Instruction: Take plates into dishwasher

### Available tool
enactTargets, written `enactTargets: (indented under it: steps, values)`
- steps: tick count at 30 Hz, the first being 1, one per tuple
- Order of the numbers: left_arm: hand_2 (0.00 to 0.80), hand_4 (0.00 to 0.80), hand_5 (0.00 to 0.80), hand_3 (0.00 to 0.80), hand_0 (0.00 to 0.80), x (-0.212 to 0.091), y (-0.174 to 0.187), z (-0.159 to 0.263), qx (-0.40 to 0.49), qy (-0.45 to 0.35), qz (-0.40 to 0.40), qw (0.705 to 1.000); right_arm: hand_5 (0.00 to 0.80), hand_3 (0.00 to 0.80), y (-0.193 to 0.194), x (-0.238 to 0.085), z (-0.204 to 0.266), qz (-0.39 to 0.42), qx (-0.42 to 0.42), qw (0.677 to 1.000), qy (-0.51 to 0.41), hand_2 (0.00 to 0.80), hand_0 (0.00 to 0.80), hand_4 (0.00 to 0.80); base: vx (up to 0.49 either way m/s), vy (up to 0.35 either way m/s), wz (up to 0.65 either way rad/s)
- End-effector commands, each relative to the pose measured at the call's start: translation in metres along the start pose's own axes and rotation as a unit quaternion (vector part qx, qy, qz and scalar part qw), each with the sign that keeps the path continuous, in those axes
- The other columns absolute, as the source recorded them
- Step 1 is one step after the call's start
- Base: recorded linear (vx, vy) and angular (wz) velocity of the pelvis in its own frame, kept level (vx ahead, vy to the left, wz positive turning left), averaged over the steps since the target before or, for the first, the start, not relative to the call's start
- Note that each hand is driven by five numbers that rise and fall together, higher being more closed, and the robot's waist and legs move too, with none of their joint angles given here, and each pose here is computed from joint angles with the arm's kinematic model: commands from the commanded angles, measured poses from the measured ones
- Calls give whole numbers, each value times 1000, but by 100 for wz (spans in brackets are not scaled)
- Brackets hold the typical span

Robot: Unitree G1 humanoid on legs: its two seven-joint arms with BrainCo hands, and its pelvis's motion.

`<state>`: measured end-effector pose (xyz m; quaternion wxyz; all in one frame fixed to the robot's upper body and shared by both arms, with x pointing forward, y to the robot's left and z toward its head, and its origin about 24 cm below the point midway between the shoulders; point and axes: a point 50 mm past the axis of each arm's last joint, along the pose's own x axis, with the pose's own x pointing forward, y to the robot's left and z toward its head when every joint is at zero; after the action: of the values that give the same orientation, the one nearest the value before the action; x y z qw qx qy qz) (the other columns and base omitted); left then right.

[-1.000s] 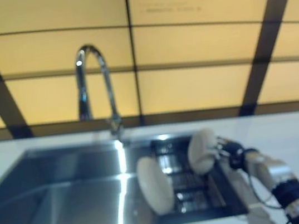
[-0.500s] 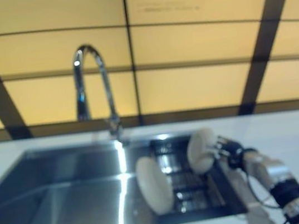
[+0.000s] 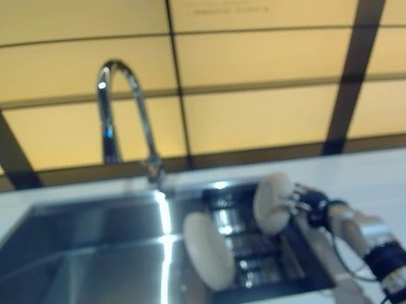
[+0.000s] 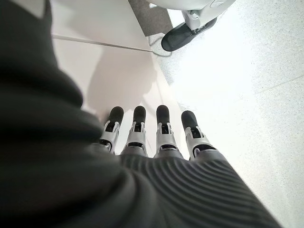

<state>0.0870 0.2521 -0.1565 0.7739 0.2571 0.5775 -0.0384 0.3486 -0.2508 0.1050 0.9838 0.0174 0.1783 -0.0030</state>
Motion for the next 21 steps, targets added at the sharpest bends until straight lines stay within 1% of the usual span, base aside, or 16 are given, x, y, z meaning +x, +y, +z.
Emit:
enactTargets:
  steps: [1, 21]
  values:
    - [0, 0, 0, 0, 0, 3, 11, 21, 15, -26, 13, 999, 0, 0, 22, 10, 12, 30, 15, 999, -5, 0, 0, 0, 0, 0, 0]
    - [0, 0, 0, 0, 0, 3, 11, 23, 20, -30, 11, 999, 0, 0, 38, 12, 5, 49, -5, 999, 8, 0, 0, 0, 0, 0, 0]
